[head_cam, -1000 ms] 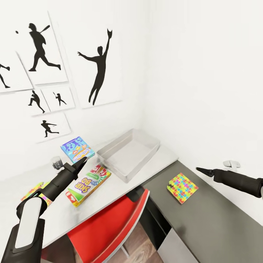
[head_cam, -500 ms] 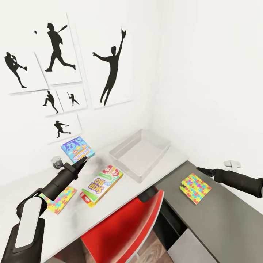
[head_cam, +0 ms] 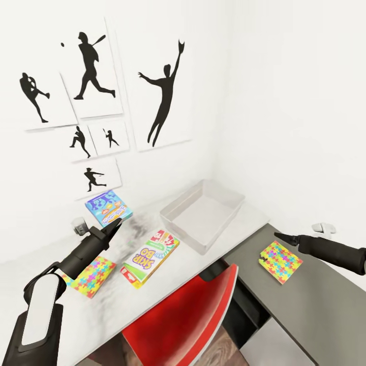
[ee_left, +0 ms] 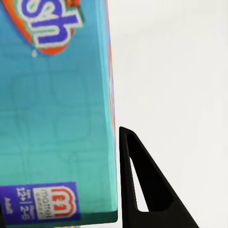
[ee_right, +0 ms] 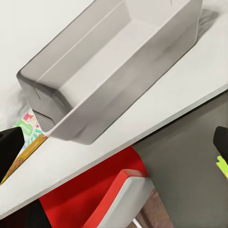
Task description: Put all the toys in the child's room - the three board games (two on the bed and one on the table), the two jigsaw puzzles on the table, and the tennis ball on the table - inside the toy box on the table in the child's room.
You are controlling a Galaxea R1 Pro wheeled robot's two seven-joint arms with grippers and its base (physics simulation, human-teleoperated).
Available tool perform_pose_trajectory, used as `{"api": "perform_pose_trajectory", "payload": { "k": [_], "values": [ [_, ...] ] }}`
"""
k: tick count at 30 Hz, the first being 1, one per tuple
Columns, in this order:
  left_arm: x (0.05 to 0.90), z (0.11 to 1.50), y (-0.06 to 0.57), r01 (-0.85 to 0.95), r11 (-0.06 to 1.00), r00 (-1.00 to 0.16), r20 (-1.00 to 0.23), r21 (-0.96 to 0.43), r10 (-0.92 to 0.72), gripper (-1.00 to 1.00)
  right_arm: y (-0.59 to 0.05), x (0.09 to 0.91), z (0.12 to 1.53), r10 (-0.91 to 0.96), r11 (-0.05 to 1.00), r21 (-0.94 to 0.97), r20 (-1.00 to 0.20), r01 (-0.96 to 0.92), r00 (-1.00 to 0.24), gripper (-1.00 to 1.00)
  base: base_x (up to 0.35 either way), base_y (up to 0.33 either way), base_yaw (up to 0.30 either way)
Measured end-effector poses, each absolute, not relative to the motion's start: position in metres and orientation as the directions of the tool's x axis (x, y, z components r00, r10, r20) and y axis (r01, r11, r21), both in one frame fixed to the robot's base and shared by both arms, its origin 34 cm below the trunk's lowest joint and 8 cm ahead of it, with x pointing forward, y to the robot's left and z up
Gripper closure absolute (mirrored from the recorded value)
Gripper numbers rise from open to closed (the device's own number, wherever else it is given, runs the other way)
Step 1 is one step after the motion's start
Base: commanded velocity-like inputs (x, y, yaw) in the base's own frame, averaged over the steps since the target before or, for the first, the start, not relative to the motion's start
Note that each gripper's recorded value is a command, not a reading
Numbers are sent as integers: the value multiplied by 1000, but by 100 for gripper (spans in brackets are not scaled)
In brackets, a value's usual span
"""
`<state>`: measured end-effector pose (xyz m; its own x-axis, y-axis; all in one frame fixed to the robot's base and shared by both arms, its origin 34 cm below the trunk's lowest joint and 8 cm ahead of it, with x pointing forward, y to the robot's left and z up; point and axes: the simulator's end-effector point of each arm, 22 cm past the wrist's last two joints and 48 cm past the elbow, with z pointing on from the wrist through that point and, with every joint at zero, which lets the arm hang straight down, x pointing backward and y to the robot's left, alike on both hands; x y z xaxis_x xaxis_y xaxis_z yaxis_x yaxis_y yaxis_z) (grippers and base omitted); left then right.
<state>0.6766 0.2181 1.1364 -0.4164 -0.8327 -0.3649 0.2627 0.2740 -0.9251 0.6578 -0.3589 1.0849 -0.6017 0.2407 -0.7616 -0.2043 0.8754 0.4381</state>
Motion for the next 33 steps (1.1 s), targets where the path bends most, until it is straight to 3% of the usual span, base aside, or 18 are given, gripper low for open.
{"api": "perform_pose_trajectory", "payload": {
  "k": [11,12,16,33],
  "values": [
    [730,1165,200,228,343,-418,-410,-911,-811,100,-359,658,1086,243,873,442,-762,-208,-600,-100,0,6,0],
    [773,1150,189,109,380,-449,-387,-918,-805,100,-360,655,1089,241,874,439,-765,-209,-597,-100,0,0,0],
    [821,1137,183,26,358,-449,-331,-933,-830,100,-363,658,1088,238,876,435,-765,-207,-599,-100,0,0,-23],
    [884,1115,123,-102,436,-540,-318,-894,-779,100,-364,657,1089,234,879,430,-767,-208,-598,-100,0,0,-238]
  ]
}}
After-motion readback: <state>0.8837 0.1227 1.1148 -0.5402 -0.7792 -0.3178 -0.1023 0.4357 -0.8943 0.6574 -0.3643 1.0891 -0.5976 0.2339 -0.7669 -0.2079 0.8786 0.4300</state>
